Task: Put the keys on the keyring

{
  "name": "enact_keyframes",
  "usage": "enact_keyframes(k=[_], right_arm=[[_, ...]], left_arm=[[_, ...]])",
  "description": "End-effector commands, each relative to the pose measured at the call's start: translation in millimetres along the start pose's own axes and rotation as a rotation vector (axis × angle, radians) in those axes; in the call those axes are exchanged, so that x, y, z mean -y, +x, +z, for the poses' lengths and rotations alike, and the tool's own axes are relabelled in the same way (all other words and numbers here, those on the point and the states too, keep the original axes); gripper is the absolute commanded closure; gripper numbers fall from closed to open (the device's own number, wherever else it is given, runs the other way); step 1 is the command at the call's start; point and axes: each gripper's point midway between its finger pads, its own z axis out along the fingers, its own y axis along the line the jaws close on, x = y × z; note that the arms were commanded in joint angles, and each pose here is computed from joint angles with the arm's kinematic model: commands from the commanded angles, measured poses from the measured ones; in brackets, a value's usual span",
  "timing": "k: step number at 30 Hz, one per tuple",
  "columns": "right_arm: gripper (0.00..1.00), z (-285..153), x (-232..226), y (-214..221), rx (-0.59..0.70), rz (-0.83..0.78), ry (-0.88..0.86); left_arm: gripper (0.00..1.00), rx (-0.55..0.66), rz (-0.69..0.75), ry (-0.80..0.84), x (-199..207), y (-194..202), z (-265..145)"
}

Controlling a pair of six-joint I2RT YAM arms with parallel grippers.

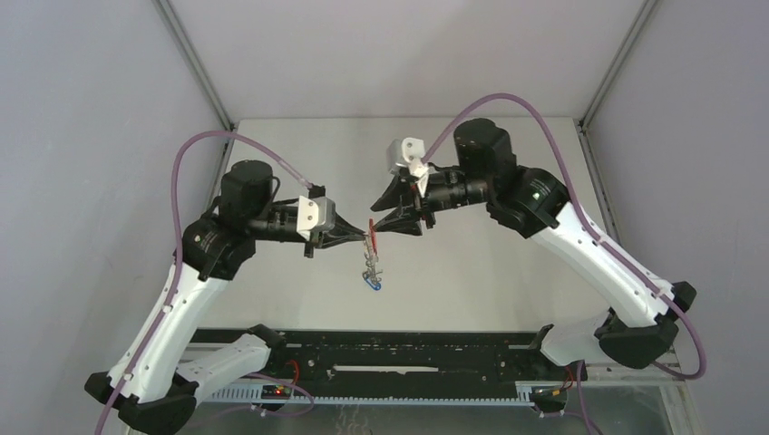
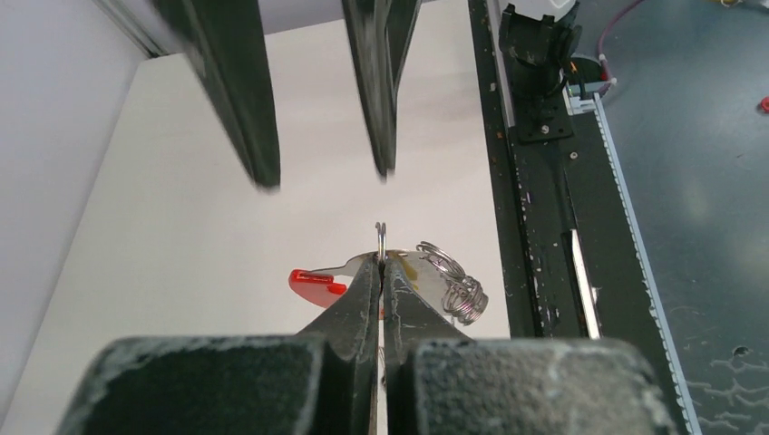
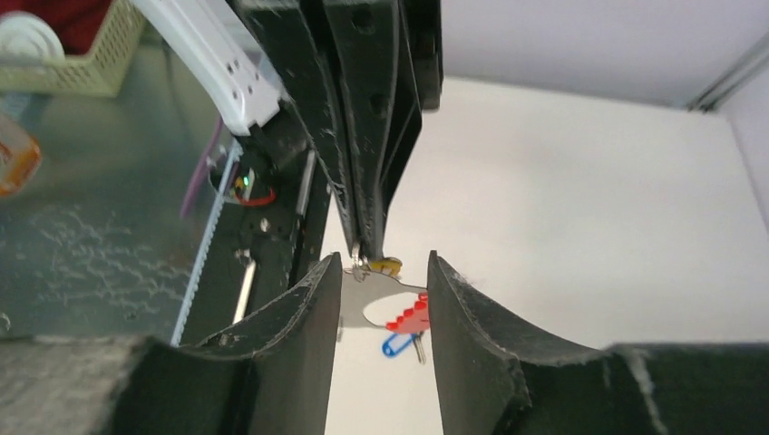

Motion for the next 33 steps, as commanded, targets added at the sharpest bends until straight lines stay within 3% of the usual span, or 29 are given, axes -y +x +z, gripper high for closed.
enact_keyframes(k=[1, 17, 27, 33], right_arm=[[0.51, 5.9, -5.4, 47.2, -0.227, 0.002, -0.035], [0.58, 20.7, -0.6, 43.1, -0.206, -0.075, 0.006], [0.75, 23.9, -3.2, 34.9, -0.136, -0.088, 0.013], [0.77, 24.8, -7.3, 33.2, -0.109, -0.084, 0.000]], left_arm=[[1.00, -0.079, 0.070, 0.035, 5.8, -4.6, -6.3], [1.00, -0.165, 0.055, 0.035, 3.2, -1.4, -3.0], [1.00, -0.172, 0.047, 0.022, 1.9, -2.3, -3.3], [1.00, -0.155, 0.045, 0.020, 1.4, -6.3, -2.3]])
